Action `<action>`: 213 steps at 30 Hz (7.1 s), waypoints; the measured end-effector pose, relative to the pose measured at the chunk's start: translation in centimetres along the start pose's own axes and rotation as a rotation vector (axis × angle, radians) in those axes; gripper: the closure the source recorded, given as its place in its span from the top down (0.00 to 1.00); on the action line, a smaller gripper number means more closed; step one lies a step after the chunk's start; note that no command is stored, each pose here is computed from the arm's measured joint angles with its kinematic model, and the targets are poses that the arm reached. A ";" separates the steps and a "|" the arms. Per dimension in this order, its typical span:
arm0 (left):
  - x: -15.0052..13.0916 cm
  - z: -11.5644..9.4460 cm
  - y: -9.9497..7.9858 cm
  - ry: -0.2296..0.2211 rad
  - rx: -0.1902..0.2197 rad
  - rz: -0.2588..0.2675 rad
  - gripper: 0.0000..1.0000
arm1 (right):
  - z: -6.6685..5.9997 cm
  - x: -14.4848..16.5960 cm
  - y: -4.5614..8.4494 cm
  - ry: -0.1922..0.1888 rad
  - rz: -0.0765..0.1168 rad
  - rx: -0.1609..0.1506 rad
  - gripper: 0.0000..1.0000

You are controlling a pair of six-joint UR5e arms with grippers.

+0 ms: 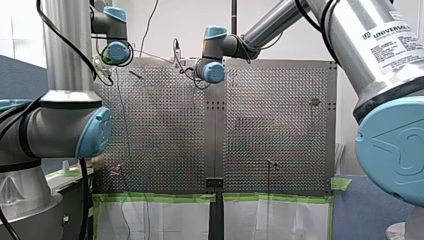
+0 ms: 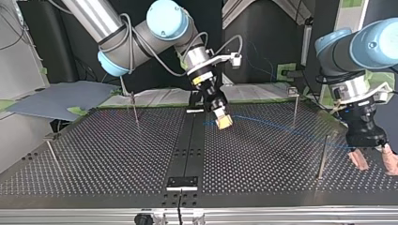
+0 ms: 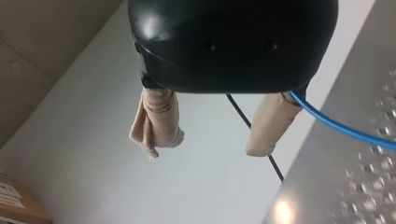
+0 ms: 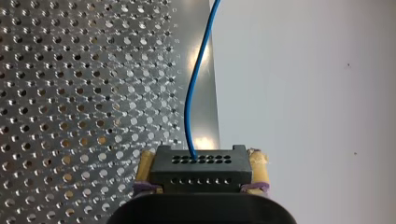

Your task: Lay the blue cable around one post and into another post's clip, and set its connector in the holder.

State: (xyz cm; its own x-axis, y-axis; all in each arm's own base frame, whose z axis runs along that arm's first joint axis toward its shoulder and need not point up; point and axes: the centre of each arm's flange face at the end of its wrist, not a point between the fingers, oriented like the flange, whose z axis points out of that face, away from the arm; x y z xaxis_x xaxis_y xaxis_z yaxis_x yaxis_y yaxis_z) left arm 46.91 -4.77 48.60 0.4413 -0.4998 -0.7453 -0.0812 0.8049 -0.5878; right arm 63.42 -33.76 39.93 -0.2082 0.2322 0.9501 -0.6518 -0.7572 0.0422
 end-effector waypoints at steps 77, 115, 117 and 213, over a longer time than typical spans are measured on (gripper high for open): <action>12.7 4.3 8.4 0.219 0.011 -0.004 1.00 | -11.7 -15.9 20.7 -0.206 0.079 -0.622 0.00; 13.0 4.1 7.9 0.221 0.020 0.007 1.00 | -30.6 -26.6 32.8 -0.325 -0.101 -1.011 0.00; 13.0 4.1 7.9 0.221 0.020 0.007 1.00 | -31.4 -27.5 32.3 -0.342 -0.097 -0.999 0.00; 13.2 3.9 8.2 0.252 0.006 -0.208 1.00 | -32.7 -38.5 41.3 -0.354 0.072 -0.324 0.00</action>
State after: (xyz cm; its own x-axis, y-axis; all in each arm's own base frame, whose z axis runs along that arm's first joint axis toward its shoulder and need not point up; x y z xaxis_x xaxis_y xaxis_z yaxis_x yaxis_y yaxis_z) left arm 55.51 -3.51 35.15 0.2127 -0.7162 -0.6646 -0.0070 0.6791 -0.7340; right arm 20.74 -54.00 -5.04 -0.0369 -0.0788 0.9962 -0.8502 -0.5215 -0.0728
